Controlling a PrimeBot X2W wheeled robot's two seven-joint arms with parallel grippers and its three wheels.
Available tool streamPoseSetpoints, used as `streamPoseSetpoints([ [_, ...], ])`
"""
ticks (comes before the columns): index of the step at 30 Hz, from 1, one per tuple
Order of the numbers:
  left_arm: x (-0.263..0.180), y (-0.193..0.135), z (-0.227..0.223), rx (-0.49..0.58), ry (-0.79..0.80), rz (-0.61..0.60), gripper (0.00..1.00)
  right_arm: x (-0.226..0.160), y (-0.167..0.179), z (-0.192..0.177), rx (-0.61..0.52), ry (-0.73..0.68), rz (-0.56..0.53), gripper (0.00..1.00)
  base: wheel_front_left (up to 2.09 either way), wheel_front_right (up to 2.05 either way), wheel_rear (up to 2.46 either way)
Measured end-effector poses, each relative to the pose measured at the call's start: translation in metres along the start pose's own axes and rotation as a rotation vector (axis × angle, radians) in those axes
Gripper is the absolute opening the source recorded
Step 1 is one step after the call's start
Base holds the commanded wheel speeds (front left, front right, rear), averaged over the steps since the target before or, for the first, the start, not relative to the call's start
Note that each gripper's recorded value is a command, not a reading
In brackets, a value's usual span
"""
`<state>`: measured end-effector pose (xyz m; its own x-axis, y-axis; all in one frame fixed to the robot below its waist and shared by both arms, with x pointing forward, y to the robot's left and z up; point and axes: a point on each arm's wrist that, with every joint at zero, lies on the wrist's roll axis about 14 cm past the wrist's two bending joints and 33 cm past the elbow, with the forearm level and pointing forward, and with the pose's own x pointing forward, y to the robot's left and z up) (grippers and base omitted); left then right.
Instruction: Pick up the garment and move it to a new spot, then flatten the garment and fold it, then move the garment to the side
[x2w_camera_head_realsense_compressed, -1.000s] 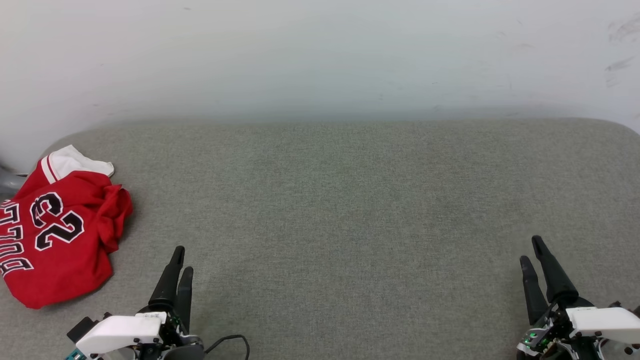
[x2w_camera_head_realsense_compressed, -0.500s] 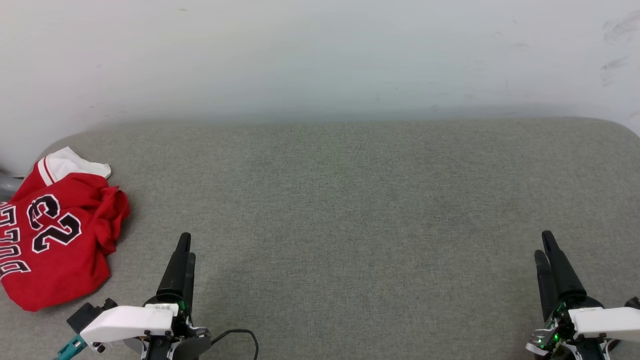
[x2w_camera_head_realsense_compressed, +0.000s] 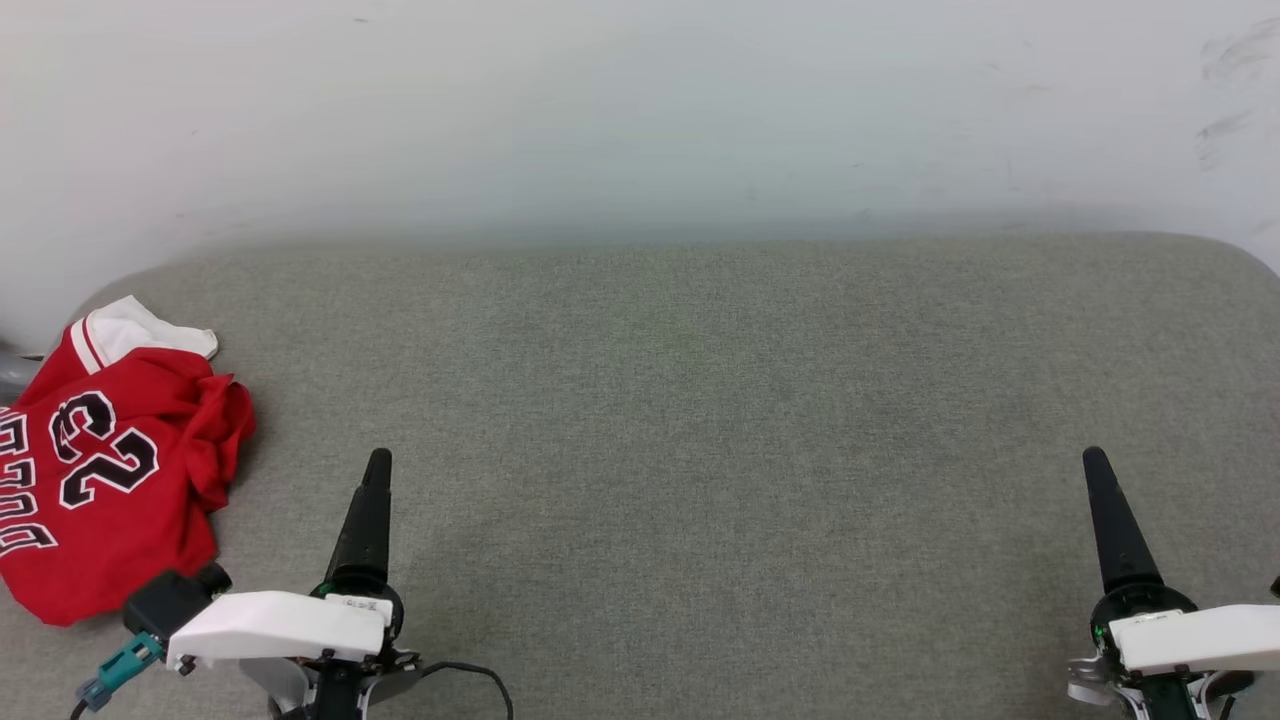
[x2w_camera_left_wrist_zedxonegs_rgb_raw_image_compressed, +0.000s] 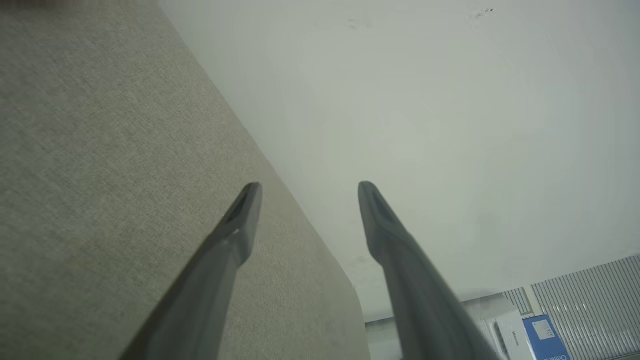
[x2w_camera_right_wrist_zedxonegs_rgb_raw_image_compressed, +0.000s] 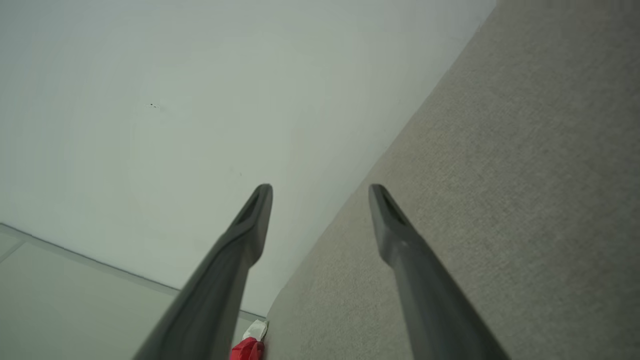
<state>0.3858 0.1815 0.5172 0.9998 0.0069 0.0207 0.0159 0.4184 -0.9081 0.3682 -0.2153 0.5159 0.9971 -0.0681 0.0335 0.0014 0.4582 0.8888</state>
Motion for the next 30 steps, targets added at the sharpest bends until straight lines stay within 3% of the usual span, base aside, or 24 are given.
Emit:
streamPoseSetpoints([
  [12,0.002,-0.012,-0.001,0.280,-0.016,-0.014,1.00,-0.002,0.017,0.001,-0.296,0.004,0.059,1.00,0.00,0.00,0.00],
  [30,-0.002,-0.018,0.008,0.673,-0.059,-0.031,1.00,-0.009,0.024,0.001,-0.617,0.023,0.085,1.00,0.00,0.00,0.00],
])
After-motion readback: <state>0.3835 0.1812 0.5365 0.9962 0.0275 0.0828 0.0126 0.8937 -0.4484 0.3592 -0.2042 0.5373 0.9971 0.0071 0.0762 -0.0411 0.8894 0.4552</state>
